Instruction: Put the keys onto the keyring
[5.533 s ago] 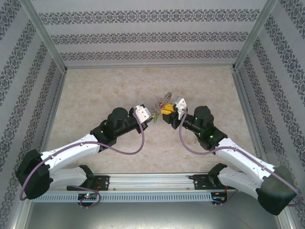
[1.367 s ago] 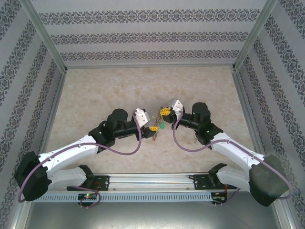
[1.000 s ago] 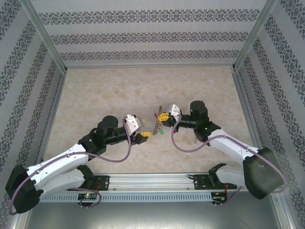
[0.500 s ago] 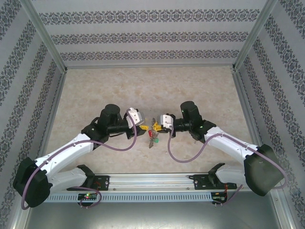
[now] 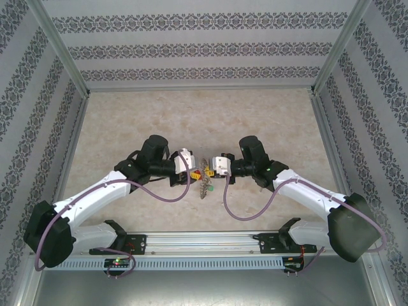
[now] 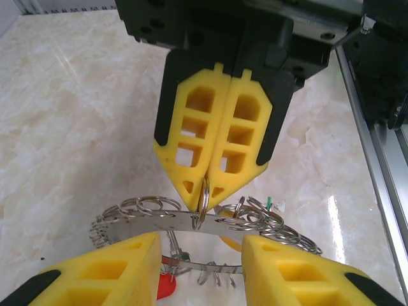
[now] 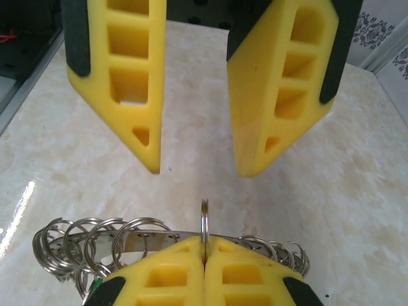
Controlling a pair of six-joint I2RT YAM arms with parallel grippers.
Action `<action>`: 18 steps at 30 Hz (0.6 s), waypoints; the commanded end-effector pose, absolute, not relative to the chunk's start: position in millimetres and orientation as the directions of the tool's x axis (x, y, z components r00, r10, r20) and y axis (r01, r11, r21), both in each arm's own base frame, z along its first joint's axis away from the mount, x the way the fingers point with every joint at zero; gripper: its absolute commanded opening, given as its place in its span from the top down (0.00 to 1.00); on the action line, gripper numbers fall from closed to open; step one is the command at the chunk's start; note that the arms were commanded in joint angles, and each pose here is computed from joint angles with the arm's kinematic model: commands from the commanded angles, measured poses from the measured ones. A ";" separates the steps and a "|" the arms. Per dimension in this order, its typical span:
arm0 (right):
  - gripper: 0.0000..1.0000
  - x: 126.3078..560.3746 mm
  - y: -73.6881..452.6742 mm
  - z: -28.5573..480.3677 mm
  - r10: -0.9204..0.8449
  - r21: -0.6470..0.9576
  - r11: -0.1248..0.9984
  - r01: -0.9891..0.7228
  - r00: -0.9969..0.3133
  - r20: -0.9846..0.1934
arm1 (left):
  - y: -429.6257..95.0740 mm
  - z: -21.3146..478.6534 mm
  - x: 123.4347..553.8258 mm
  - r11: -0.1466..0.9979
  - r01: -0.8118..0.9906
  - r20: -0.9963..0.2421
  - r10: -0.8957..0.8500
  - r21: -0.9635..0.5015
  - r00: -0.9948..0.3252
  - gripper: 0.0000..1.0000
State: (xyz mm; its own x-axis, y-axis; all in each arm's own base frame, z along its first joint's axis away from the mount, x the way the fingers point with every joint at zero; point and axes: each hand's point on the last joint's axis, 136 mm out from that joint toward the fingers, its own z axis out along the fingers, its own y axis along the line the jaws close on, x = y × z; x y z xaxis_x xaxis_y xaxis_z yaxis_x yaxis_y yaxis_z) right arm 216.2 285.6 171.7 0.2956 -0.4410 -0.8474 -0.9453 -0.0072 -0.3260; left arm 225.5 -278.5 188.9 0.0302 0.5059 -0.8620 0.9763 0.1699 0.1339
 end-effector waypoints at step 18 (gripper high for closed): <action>1.00 215.6 295.5 199.9 -0.335 -0.306 -0.032 -0.952 0.299 -0.893 | -297.6 189.6 236.8 0.159 0.967 -0.876 0.470 0.200 0.104 0.76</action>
